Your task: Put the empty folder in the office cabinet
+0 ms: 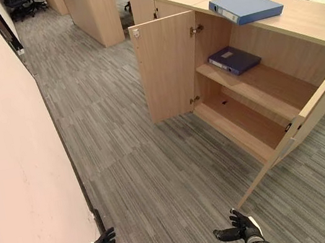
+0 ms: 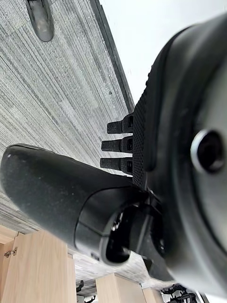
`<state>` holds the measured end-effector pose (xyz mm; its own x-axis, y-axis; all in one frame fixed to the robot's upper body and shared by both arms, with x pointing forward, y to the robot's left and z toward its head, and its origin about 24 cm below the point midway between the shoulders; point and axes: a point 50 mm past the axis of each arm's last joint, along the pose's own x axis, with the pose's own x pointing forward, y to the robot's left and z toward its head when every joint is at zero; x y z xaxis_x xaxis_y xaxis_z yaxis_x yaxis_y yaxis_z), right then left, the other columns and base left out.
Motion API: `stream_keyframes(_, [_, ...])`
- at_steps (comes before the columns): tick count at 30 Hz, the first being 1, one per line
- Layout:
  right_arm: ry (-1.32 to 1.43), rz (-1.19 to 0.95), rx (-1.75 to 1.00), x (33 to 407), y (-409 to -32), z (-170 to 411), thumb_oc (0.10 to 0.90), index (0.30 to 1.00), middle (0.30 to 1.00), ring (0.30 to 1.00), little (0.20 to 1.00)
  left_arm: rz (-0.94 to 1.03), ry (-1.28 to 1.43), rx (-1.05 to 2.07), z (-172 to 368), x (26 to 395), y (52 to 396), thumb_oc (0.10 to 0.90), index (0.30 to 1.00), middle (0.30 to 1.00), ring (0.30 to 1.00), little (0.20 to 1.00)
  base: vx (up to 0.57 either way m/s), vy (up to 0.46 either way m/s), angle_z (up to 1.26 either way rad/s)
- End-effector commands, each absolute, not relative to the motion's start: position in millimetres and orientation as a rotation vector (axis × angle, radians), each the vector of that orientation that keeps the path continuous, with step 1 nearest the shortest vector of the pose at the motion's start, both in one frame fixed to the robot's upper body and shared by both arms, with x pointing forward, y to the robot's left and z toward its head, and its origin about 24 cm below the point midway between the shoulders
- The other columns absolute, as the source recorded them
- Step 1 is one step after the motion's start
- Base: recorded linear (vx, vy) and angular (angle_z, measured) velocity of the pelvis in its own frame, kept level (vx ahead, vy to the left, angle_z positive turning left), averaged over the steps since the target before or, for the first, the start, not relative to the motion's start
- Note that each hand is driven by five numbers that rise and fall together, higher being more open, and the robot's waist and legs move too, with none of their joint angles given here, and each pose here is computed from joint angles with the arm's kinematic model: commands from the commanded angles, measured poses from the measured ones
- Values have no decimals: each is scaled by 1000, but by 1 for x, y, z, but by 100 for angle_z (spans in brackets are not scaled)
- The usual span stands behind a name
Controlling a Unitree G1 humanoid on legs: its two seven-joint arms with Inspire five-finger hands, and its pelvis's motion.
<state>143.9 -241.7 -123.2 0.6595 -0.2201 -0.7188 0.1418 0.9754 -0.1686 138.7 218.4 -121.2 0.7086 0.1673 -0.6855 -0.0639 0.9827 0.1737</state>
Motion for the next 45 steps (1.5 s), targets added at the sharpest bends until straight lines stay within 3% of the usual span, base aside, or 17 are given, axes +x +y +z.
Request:
stream_keyframes(1, [676,-187,-99,179,-241,-103,800,900,900,900,900,139,619,165,-100,171,229,800,900,900,900,900,-6,-6,-4])
stream_keyframes(45, [724,-204,-126,172,-248,-108,800,900,900,900,900,174,666,183,-106,167,233,800,900,900,900,900,6,-19,1])
